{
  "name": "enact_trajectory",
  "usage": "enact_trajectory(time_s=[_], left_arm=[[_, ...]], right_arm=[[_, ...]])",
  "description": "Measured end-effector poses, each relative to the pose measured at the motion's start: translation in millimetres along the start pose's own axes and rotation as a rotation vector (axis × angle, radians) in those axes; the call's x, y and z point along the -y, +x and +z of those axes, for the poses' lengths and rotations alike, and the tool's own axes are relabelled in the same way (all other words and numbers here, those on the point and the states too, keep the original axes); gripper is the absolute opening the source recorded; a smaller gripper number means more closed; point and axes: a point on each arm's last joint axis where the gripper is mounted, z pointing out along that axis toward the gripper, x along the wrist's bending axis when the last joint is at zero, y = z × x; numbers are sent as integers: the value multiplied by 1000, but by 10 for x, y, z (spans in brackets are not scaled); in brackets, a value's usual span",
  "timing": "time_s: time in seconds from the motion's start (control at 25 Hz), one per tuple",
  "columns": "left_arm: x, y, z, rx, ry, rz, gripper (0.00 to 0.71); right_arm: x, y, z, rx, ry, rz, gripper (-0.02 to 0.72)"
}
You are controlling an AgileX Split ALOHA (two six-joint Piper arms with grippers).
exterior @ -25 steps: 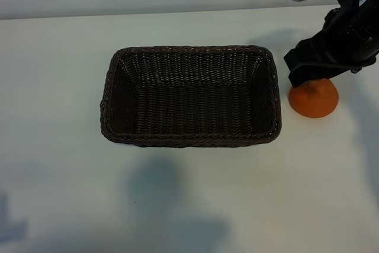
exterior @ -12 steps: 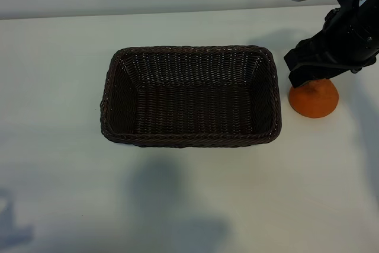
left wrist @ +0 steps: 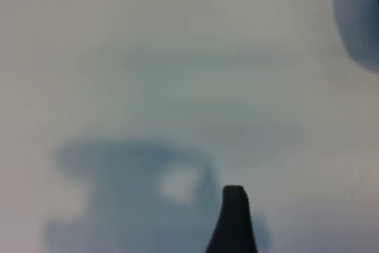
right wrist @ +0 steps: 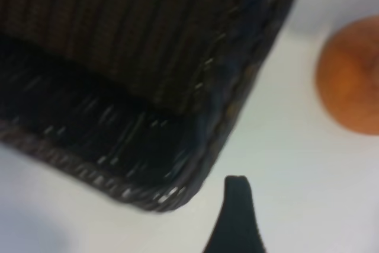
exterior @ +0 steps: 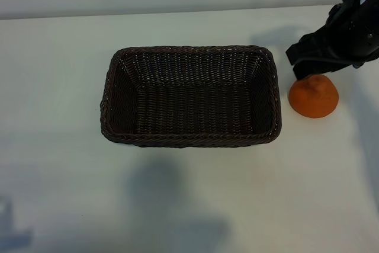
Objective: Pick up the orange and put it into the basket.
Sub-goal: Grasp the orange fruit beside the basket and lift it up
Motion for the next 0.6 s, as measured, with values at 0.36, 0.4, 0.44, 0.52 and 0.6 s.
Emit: enact_trajectory(time_s=[0.36, 0.4, 0.44, 0.52, 0.6], left_arm=[[51, 3, -53, 25, -46, 17, 594], [51, 4, -52, 33, -46, 23, 594], [50, 6, -52, 44, -47, 31, 594], [50, 9, -51, 66, -48, 47, 594], [49, 12, -50, 80, -48, 57, 594]], right_arm=[[-62, -134, 210, 115, 9, 13, 551], [-74, -148, 278, 119, 17, 14, 556], [-85, -162, 337, 126, 22, 15, 562], [-98, -195, 472, 141, 42, 33, 577], [-106, -222, 590, 152, 59, 54, 581]])
